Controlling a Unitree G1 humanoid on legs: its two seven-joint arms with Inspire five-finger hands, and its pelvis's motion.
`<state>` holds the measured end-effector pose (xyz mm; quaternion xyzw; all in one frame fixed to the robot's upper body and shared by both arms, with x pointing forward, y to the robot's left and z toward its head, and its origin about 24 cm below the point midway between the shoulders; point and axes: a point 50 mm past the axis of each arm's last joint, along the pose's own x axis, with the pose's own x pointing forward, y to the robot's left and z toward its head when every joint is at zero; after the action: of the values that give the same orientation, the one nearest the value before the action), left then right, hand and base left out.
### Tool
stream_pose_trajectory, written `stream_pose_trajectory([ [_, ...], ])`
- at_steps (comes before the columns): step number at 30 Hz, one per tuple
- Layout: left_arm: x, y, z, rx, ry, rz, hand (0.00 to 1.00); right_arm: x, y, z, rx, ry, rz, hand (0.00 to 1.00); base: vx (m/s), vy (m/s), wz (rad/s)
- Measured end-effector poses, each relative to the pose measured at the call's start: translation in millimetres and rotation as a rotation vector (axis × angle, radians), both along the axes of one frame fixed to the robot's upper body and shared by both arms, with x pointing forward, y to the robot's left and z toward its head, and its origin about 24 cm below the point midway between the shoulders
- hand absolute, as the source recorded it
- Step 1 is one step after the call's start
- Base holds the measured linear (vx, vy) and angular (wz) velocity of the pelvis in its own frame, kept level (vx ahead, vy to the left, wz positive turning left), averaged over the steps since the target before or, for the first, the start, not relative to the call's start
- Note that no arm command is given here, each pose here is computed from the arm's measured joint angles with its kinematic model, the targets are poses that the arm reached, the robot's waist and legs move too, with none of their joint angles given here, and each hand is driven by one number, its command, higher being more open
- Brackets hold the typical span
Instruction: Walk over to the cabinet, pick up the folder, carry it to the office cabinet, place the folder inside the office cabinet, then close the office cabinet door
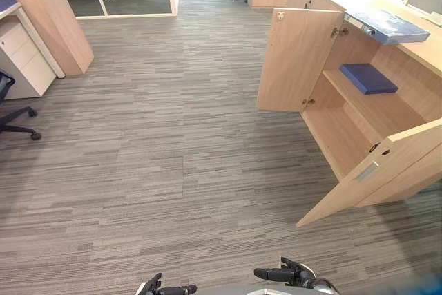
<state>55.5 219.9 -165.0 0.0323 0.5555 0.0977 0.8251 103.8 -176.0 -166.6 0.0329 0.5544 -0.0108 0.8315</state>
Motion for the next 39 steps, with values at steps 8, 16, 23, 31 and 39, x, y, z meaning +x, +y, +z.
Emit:
stream_pose_trajectory([
  [8,6,0,1,0.029,-0.007,-0.053,1.00,0,2,0,0.009,-0.002,-0.006,1.00,0.00,0.000,0.00],
  [16,7,1,2,0.062,-0.017,-0.058,1.00,1,3,1,-0.036,-0.023,-0.020,1.00,-0.04,-0.011,-0.03],
  [23,8,2,2,0.080,-0.022,-0.052,1.00,-1,3,1,-0.050,-0.032,-0.044,1.00,-0.02,-0.004,-0.04],
  [31,9,2,3,0.098,-0.023,-0.054,1.00,-3,1,0,-0.061,-0.025,-0.080,1.00,0.00,-0.002,0.05],
  [39,20,3,4,0.063,-0.076,0.136,1.00,-1,-10,2,-0.079,-0.030,-0.176,1.00,-0.03,0.009,0.03],
])
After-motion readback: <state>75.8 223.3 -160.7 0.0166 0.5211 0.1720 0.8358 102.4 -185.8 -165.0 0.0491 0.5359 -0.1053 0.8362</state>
